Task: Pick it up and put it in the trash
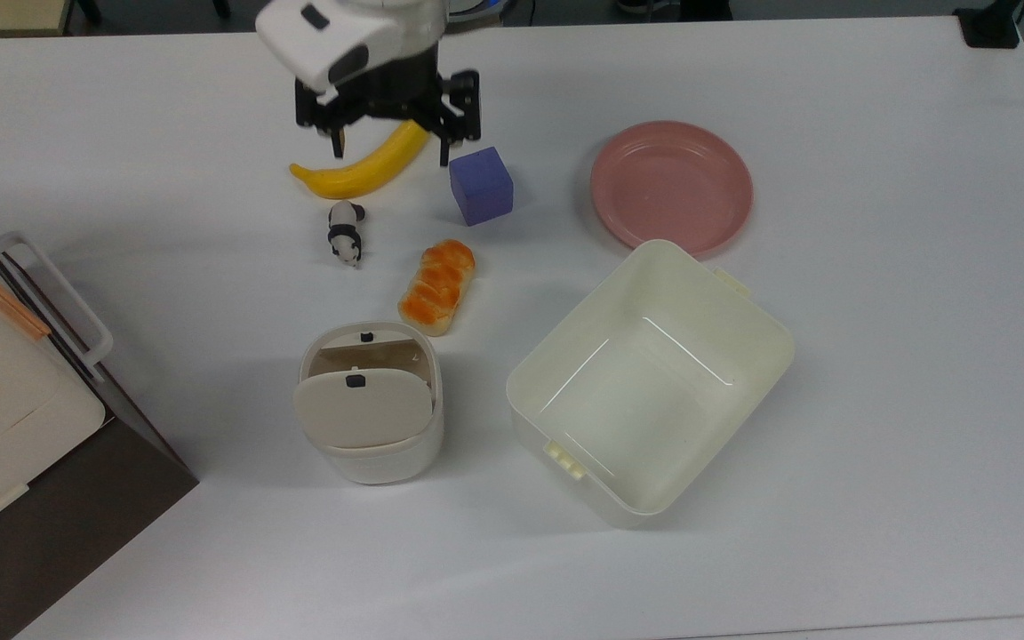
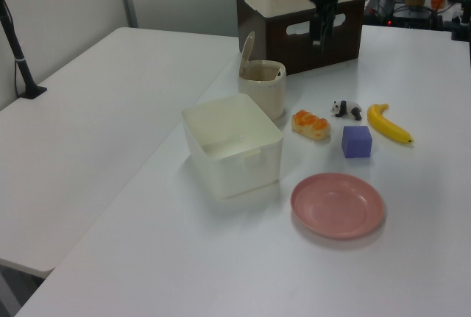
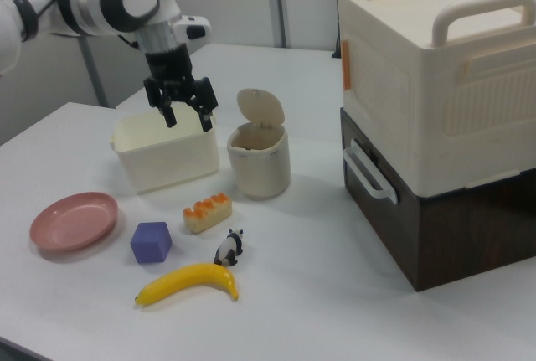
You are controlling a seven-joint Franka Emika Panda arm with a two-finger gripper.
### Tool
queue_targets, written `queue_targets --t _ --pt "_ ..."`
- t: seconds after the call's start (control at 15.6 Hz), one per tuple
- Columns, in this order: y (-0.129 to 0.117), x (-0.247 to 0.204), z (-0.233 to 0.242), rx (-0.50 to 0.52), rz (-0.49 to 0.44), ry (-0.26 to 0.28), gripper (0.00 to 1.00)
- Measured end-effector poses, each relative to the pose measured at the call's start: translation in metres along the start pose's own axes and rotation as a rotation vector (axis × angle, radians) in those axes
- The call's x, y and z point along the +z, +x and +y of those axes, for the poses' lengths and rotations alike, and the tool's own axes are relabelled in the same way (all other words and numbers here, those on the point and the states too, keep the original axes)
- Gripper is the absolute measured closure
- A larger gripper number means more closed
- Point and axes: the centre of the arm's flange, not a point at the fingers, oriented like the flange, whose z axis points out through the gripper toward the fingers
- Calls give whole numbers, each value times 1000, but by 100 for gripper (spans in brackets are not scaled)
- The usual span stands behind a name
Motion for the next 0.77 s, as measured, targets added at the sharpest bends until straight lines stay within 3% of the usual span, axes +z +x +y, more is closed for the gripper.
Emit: queue_targets --t 0.32,0.51,0.77 --pt "-22 -26 0 0 16 1 0" --pt "-35 -35 -4 5 6 46 0" --pt "-38 -38 -4 7 9 57 0"
